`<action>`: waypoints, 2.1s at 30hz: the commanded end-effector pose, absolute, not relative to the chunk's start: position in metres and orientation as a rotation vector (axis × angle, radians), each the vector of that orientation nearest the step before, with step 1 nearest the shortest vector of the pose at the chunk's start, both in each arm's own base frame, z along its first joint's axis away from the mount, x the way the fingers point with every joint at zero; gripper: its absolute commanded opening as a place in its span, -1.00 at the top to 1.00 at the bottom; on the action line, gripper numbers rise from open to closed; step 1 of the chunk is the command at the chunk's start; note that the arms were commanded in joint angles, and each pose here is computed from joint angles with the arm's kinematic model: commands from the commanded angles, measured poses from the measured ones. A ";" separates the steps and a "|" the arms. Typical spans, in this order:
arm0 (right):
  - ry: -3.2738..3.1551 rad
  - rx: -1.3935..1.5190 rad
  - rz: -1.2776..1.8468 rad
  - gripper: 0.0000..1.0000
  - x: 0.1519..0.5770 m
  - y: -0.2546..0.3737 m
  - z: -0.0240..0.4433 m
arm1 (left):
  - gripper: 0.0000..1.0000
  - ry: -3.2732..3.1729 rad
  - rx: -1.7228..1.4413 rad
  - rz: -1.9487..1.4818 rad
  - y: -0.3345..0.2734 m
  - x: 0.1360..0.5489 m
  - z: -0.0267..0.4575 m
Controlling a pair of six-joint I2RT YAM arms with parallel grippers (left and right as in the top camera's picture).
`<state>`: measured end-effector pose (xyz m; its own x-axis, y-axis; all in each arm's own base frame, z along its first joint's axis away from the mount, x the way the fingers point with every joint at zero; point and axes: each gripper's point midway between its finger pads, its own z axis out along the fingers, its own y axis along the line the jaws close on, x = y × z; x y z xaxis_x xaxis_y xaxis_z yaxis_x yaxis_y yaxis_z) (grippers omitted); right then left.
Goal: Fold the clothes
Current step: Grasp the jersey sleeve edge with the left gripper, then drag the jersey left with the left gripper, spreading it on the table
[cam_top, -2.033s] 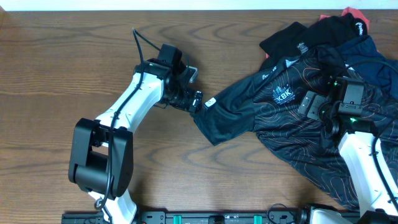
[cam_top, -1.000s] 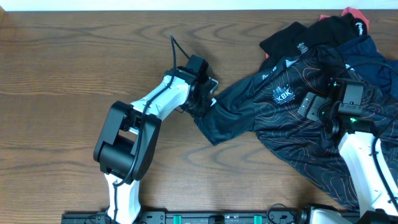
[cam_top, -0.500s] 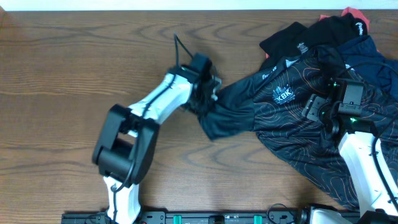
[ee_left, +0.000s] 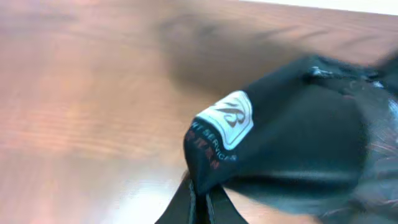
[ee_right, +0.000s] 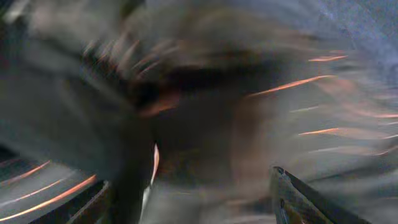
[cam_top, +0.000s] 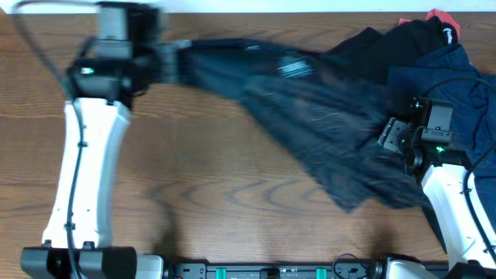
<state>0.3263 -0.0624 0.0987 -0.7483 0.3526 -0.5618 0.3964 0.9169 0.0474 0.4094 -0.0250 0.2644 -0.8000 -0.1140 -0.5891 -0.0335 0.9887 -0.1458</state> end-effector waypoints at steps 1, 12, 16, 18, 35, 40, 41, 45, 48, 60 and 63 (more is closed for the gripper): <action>2.481 0.507 -0.140 -0.45 0.327 -0.068 0.104 | 0.88 2.636 -0.308 -0.118 0.004 0.397 0.221; 2.425 0.457 -0.264 0.95 0.341 -0.085 0.109 | 0.67 2.673 -0.391 0.109 0.036 0.393 0.195; 2.372 0.344 -0.075 0.98 0.370 -0.061 0.112 | 0.67 2.701 -0.278 -0.205 -0.017 0.396 0.194; 2.339 0.282 0.009 0.98 0.383 -0.050 0.115 | 0.67 2.710 -0.216 -0.282 -0.039 0.397 0.191; 2.600 0.163 0.113 0.98 0.472 -0.045 0.061 | 0.67 2.966 0.206 -0.323 -0.162 0.396 0.062; 2.742 0.181 0.153 0.98 0.457 -0.040 0.015 | 0.67 2.999 0.260 -0.316 -0.178 0.394 0.033; 2.768 0.187 0.149 0.98 0.453 -0.041 0.005 | 0.67 3.008 0.265 -0.314 -0.180 0.393 0.029; 2.847 0.232 0.048 0.98 0.442 -0.058 -0.031 | 0.67 3.042 0.262 -0.302 -0.178 0.389 0.018; 2.856 0.292 -0.092 0.98 0.440 -0.086 -0.050 | 0.67 3.057 0.258 -0.297 -0.176 0.387 0.016; 2.612 0.736 -0.290 0.98 0.435 -0.243 -0.042 | 0.67 3.026 0.252 -0.213 -0.167 0.393 0.008; 2.596 0.798 -0.303 0.98 0.425 -0.264 -0.039 | 0.67 3.012 0.253 -0.219 -0.168 0.394 -0.005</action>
